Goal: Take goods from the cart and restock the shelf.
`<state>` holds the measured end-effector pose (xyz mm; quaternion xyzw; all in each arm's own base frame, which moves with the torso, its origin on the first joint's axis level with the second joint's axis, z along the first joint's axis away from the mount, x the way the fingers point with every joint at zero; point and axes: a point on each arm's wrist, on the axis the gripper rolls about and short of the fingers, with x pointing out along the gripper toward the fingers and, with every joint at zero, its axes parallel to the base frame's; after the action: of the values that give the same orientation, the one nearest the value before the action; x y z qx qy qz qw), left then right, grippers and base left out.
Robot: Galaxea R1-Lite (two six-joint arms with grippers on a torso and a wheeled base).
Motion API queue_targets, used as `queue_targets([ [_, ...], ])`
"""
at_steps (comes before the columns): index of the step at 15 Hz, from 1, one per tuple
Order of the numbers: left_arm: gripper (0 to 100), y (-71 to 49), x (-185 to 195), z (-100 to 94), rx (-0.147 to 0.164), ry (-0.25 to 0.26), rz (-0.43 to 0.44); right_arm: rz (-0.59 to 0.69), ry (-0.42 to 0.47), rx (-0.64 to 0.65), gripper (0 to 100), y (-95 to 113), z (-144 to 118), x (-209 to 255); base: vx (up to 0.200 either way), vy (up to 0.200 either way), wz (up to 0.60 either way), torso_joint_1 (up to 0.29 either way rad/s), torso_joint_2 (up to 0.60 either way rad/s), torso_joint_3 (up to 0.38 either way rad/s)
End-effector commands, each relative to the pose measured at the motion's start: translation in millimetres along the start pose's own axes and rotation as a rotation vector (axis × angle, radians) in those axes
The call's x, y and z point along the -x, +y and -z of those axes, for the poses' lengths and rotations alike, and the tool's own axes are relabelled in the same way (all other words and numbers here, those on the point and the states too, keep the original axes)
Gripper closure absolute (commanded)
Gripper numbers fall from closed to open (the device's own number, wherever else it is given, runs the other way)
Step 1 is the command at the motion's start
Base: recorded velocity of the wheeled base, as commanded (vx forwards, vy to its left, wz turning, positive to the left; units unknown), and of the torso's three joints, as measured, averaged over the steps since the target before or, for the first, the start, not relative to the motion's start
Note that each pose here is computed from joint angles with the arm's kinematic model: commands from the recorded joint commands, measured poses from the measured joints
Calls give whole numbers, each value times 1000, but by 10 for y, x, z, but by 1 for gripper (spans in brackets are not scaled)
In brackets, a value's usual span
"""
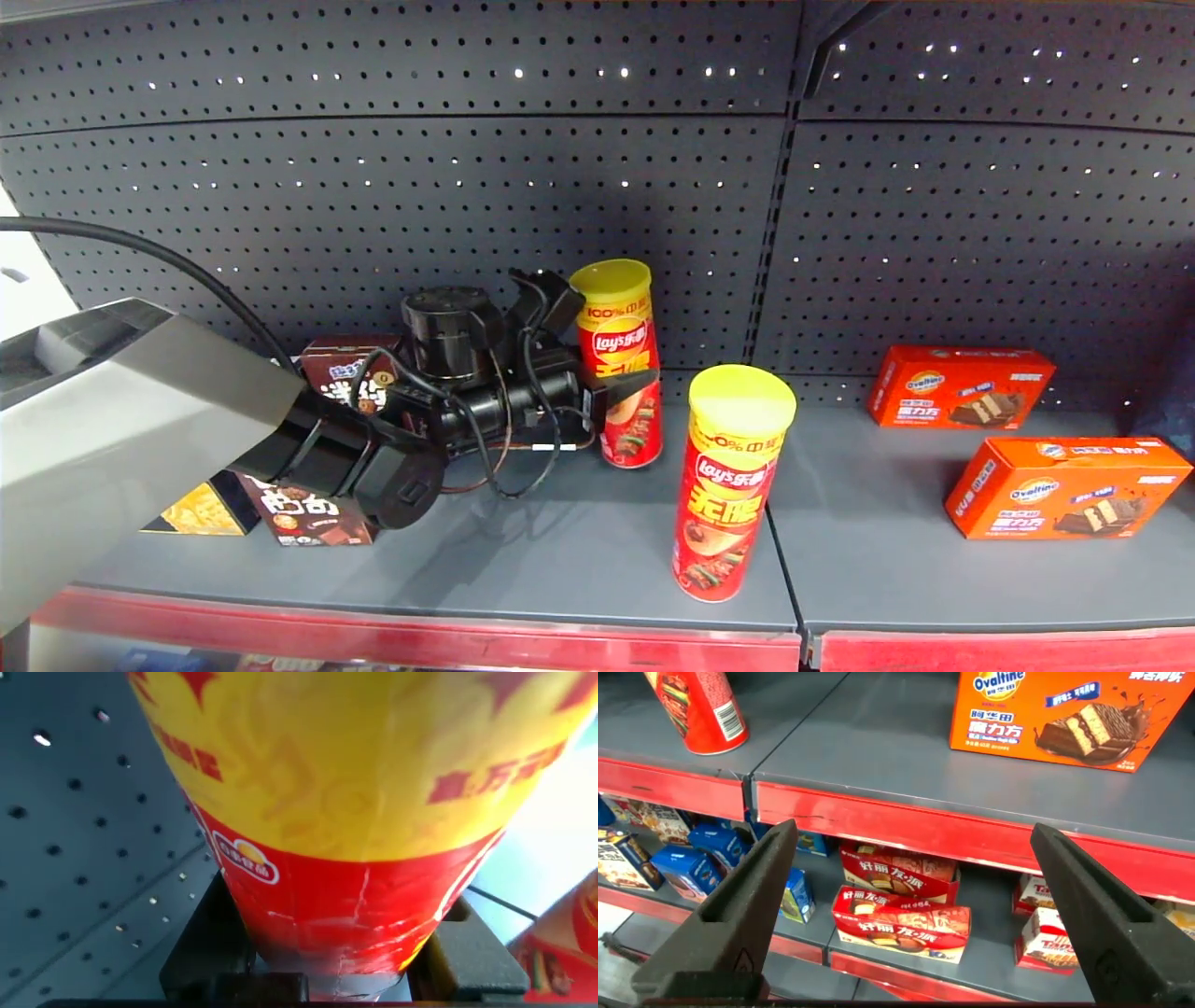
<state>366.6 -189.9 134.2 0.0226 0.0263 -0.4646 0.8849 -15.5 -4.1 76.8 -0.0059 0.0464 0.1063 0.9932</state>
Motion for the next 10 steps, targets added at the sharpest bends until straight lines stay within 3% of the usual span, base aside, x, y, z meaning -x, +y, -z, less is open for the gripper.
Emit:
queue_targets([
  [1, 100, 3, -13, -31, -15, 28, 5, 0, 3, 0, 0, 0, 0, -2, 0, 0, 0, 0, 0, 0],
  [2, 100, 16, -27, -13, -44, 79, 11, 0, 1, 0, 0, 0, 0, -1, 0, 0, 0, 0, 0, 0],
  [3, 100, 14, -36, -15, -51, 90, 17, 0, 3, 0, 0, 0, 0, -2, 0, 0, 0, 0, 0, 0],
  [6, 100, 40, -83, -82, -89, 61, 97, 0, 3, 0, 0, 0, 0, -2, 0, 0, 0, 0, 0, 0],
  [10, 100, 80, -184, -83, -86, 62, 109, 0, 1, 0, 0, 0, 0, -1, 0, 0, 0, 0, 0, 0],
])
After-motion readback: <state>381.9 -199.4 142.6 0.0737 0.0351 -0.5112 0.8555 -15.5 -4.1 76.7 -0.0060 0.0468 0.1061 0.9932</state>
